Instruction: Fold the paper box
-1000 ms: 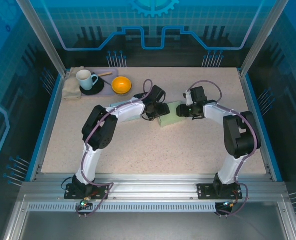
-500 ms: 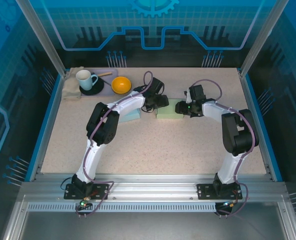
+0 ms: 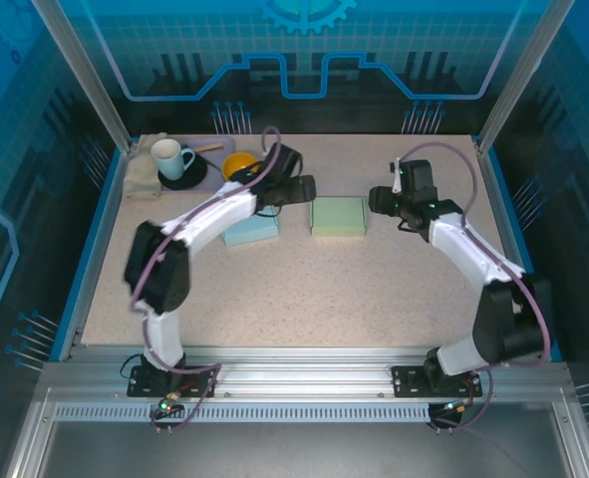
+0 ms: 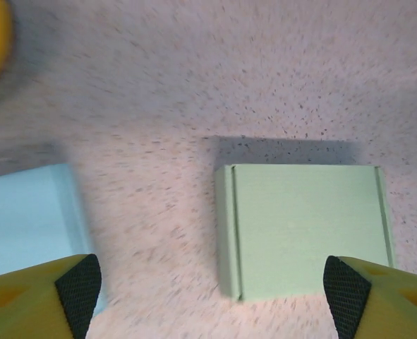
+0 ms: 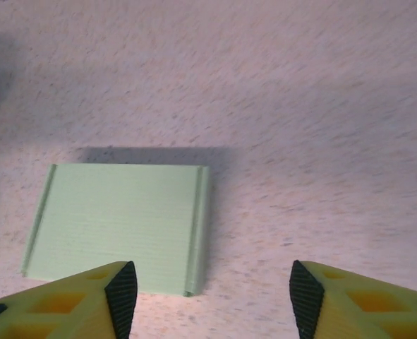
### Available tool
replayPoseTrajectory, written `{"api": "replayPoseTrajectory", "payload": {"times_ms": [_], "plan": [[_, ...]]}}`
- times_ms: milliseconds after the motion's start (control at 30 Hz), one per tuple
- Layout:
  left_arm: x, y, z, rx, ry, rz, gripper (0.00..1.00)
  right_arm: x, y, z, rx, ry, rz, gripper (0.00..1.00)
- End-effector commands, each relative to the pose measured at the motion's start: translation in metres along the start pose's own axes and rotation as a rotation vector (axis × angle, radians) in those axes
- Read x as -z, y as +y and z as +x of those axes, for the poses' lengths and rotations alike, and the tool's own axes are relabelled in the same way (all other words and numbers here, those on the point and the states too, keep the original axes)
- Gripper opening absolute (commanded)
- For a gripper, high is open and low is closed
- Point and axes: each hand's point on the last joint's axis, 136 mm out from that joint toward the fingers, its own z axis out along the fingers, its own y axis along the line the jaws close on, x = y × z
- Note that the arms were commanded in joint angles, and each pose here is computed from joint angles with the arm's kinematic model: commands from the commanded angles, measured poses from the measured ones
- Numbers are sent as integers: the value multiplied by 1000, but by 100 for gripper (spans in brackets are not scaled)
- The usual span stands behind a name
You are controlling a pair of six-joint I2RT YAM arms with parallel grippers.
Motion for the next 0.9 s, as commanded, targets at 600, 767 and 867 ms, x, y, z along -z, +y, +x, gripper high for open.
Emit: {"api": "replayPoseTrajectory", "payload": {"times_ms": [600,767,867], "plan": [[109,290,45,153,-516,-592,99,-14,-129,59,-118,-228,300,100],[79,297,51,144,-517,-553,99,-17,-128,54,-77,-317,274,100],[67,286,41,44,-505,-507,99,-18,-121,55,-50,-310,250,100]]}}
